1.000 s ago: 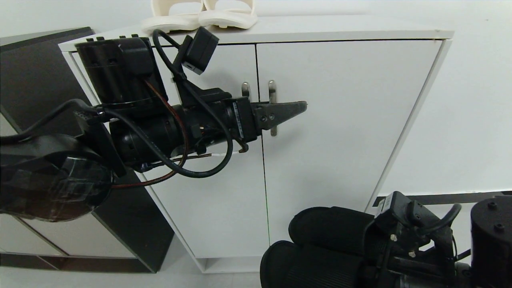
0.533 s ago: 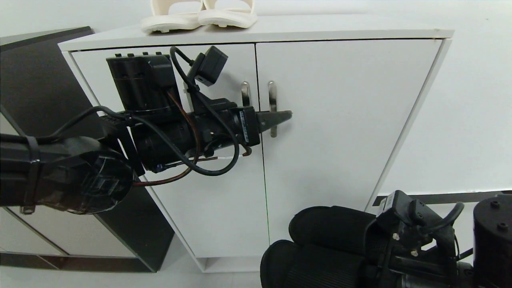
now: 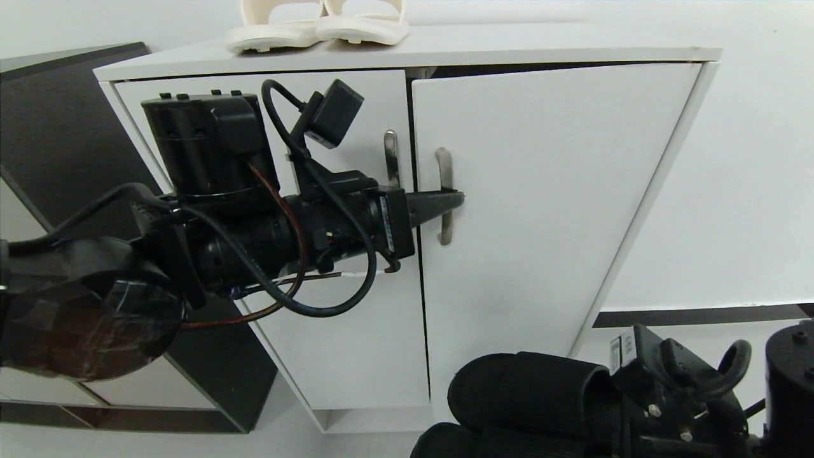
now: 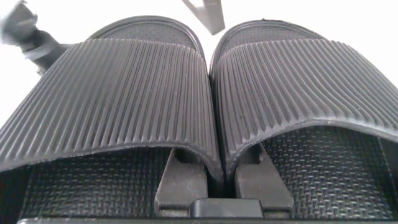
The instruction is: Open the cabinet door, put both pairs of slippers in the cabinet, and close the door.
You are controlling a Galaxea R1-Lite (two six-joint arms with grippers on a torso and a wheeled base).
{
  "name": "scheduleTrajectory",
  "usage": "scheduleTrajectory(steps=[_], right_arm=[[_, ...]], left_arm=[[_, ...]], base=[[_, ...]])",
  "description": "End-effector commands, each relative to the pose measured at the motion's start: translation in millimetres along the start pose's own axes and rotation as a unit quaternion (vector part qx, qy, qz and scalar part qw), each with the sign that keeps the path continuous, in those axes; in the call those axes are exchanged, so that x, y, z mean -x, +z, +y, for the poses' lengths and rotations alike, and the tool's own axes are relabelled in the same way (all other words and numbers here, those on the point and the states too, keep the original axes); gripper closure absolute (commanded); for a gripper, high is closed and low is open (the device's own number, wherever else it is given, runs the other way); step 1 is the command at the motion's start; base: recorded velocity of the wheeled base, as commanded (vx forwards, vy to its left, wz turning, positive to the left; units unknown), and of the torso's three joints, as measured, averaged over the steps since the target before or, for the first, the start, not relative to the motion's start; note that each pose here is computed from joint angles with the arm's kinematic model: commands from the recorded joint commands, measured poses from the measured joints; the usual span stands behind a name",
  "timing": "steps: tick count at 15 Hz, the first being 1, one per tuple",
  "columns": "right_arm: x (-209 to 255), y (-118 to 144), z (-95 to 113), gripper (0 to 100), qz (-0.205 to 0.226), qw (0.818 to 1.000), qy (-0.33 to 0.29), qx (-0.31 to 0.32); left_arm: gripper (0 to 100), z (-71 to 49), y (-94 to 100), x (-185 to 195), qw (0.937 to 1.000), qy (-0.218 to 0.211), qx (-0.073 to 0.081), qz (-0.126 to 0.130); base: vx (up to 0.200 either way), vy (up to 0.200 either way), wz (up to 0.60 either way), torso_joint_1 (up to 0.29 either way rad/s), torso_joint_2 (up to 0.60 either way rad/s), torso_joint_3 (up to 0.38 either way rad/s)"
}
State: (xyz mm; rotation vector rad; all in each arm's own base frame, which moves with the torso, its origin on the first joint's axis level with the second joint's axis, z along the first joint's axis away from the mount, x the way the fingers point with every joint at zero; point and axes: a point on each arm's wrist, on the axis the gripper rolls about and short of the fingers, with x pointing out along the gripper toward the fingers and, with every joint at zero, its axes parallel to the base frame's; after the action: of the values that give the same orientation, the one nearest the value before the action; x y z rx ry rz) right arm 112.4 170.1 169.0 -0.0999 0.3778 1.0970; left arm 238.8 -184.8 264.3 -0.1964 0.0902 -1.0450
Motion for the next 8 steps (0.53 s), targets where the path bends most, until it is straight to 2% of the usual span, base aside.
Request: scheduleTrajectory(steps=[1,6,8], right_arm=[[9.8,0.4,2.1,100,-0.008,1.000,0.010,0.002],[12.2,-3.8,2.6,100,0.017,1.000,0.011,0.017],[16.2,-3.0,4.4,100,0.025,0.999,0.014,0.017]], left_arm=[[100,-14.9,3.8,18.9,0.9999,-0.011,-0.005,-0.008],[100,-33.8,2.9,59.4,0.9996,-0.015,-0.012,-0.018],[100,-36.6,3.9,68.8,0.9995,-0.014,-0.014,-0.023]], base=[[0.000,0.000,0.00,0.000,0.00,0.000],[0.000,0.000,0.00,0.000,0.00,0.000],[0.000,0.000,0.00,0.000,0.00,0.000]])
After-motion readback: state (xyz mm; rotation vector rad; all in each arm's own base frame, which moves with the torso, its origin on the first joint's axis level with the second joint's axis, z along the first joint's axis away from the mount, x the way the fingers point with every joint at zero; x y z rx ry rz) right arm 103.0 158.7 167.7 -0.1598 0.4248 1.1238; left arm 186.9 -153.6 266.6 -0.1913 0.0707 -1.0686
